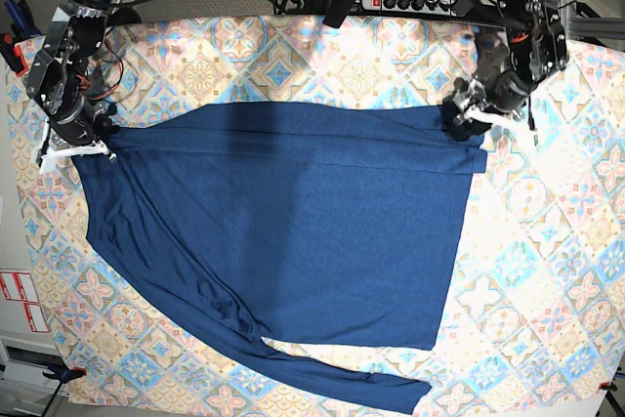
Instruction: Fold the T-shirt properly
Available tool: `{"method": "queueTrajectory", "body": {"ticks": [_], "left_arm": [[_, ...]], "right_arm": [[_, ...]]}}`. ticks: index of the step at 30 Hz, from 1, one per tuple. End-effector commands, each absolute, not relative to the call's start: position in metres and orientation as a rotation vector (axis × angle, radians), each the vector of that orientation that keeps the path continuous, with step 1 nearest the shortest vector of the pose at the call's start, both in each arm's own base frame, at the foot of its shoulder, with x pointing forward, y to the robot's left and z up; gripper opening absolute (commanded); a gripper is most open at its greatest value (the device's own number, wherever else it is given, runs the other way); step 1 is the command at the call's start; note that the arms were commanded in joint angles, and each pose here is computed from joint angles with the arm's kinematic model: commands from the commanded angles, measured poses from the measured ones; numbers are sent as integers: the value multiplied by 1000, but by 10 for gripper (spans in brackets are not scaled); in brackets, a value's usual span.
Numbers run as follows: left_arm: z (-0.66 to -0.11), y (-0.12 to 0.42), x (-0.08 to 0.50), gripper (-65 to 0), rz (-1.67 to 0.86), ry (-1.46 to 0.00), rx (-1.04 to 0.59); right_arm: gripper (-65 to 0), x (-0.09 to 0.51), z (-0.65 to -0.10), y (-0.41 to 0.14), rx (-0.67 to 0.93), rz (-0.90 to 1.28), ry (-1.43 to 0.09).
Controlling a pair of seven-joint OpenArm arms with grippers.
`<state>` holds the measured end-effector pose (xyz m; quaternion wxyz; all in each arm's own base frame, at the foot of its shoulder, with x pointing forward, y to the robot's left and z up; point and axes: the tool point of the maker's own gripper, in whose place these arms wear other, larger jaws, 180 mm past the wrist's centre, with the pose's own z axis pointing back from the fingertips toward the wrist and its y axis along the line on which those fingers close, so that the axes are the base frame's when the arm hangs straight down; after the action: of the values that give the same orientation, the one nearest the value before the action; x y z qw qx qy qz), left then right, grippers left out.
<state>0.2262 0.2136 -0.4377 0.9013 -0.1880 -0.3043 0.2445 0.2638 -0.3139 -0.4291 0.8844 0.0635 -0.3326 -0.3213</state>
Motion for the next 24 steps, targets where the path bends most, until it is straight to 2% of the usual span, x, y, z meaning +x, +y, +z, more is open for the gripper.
{"method": "queueTrajectory", "body": {"ticks": [1, 24], "left_arm": [[-429, 217, 232, -294, 494, -661, -389], [-447, 216, 198, -294, 513, -584, -371]], "right_arm": [[-650, 274, -414, -323, 122, -658, -749], [-650, 275, -414, -322, 126, -659, -750]]}}
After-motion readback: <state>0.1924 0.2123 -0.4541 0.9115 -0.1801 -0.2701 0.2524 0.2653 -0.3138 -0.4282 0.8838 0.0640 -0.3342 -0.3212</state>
